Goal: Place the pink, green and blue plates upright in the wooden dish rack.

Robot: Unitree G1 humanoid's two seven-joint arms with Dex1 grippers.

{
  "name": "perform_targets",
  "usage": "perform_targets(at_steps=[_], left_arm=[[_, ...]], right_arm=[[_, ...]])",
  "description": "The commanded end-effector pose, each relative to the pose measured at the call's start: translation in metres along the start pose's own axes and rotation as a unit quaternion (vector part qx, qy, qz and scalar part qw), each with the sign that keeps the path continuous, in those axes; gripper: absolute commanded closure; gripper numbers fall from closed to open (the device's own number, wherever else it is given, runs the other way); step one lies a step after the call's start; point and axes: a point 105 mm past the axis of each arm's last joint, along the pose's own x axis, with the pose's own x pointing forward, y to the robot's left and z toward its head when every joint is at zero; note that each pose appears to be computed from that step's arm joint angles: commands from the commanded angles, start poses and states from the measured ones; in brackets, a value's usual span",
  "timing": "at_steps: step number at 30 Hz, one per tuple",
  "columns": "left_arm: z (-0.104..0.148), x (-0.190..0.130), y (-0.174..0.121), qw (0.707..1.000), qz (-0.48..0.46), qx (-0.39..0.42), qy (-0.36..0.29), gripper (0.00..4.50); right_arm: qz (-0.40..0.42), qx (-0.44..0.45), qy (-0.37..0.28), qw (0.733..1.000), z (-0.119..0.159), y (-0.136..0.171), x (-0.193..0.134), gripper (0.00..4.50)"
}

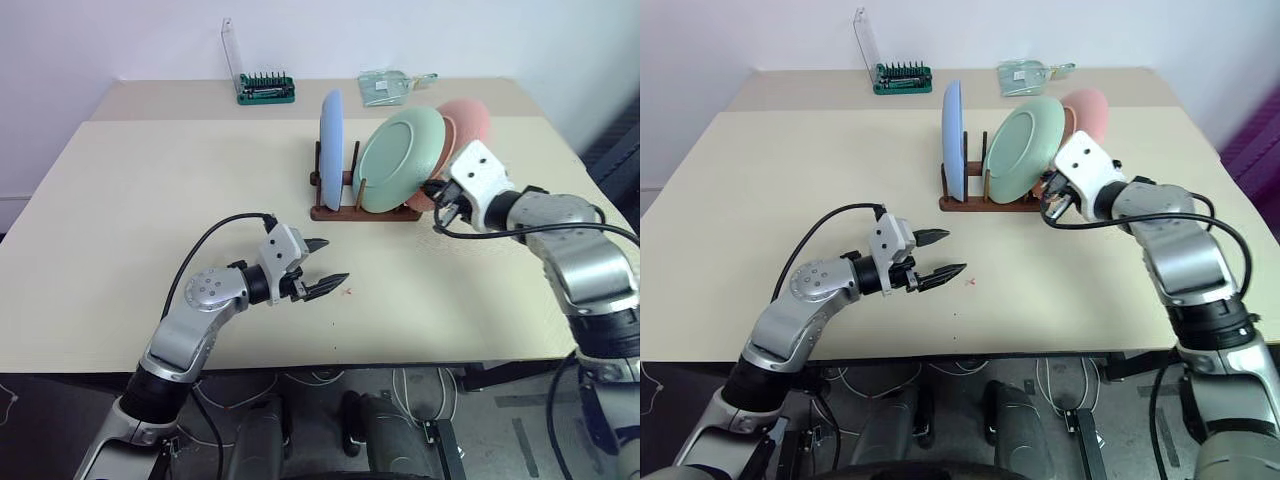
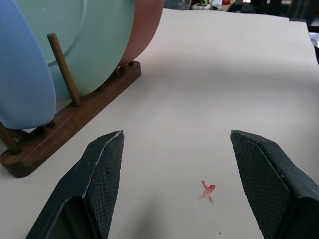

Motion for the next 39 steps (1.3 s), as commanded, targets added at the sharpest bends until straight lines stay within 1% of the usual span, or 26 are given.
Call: perform_targets(at_steps=[1,4,8,13,15,17,19,22,24,25,27,28,31,33,35,39], left_arm=[[0.012,-0.002,0.000,1.000,0.008,0.021,-0.016,0.98],[0.012,-0.004,0.000,1.000,0.014,0.019,-0.016,0.98],[0.012,-0.004,0.000,1.000,0.015,0.017,-0.015,0.98],[0.014,-0.005,0.008,0.999,0.042,0.026,-0.021,0.98],[0.016,-0.008,0.023,0.996,0.077,0.035,-0.026,0.98],[0.018,-0.015,0.040,0.992,0.113,0.036,-0.029,0.98],[0.018,-0.022,0.049,0.991,0.127,0.044,-0.027,0.98],[0.016,-0.031,0.060,0.989,0.140,0.047,-0.023,0.98],[0.015,-0.036,0.065,0.988,0.144,0.046,-0.020,0.98],[0.013,-0.039,0.066,0.989,0.140,0.048,-0.018,0.98],[0.010,-0.044,0.065,0.991,0.124,0.040,-0.013,0.98],[0.008,-0.047,0.063,0.994,0.108,0.033,-0.006,0.98],[0.002,-0.049,0.053,0.997,0.071,0.027,0.009,0.98],[0.000,-0.046,0.051,0.997,0.070,0.024,0.010,0.98],[-0.001,-0.045,0.047,0.997,0.068,0.021,0.009,0.98],[0.000,-0.041,0.044,0.997,0.070,0.018,0.004,0.98]], right_arm=[[0.002,-0.029,-0.056,0.998,0.031,-0.002,0.002,4.42],[0.013,-0.031,-0.072,0.997,0.041,0.002,0.003,4.42],[0.008,-0.037,-0.070,0.997,0.040,0.000,0.003,4.42],[-0.010,-0.050,-0.051,0.997,0.026,-0.013,-0.008,4.42],[-0.005,-0.049,-0.056,0.997,0.022,-0.016,-0.019,4.42],[-0.001,-0.040,-0.075,0.996,0.023,-0.021,-0.035,4.42],[-0.008,-0.008,-0.084,0.996,0.021,-0.030,-0.052,4.42],[-0.045,0.008,-0.060,0.997,0.009,-0.051,-0.074,4.42],[-0.047,0.004,-0.035,0.998,-0.002,-0.054,-0.082,4.42],[-0.049,-0.009,-0.010,0.999,-0.011,-0.054,-0.083,4.42],[-0.065,-0.029,0.033,0.997,-0.030,-0.059,-0.081,4.42],[-0.076,-0.033,0.039,0.996,-0.034,-0.063,-0.077,4.42],[-0.090,-0.049,0.029,0.994,-0.033,-0.068,-0.063,4.42],[-0.081,-0.060,0.023,0.995,-0.032,-0.066,-0.054,4.42],[-0.069,-0.069,0.006,0.995,-0.025,-0.060,-0.040,4.42],[-0.055,-0.077,-0.020,0.995,-0.013,-0.056,-0.032,4.42]])
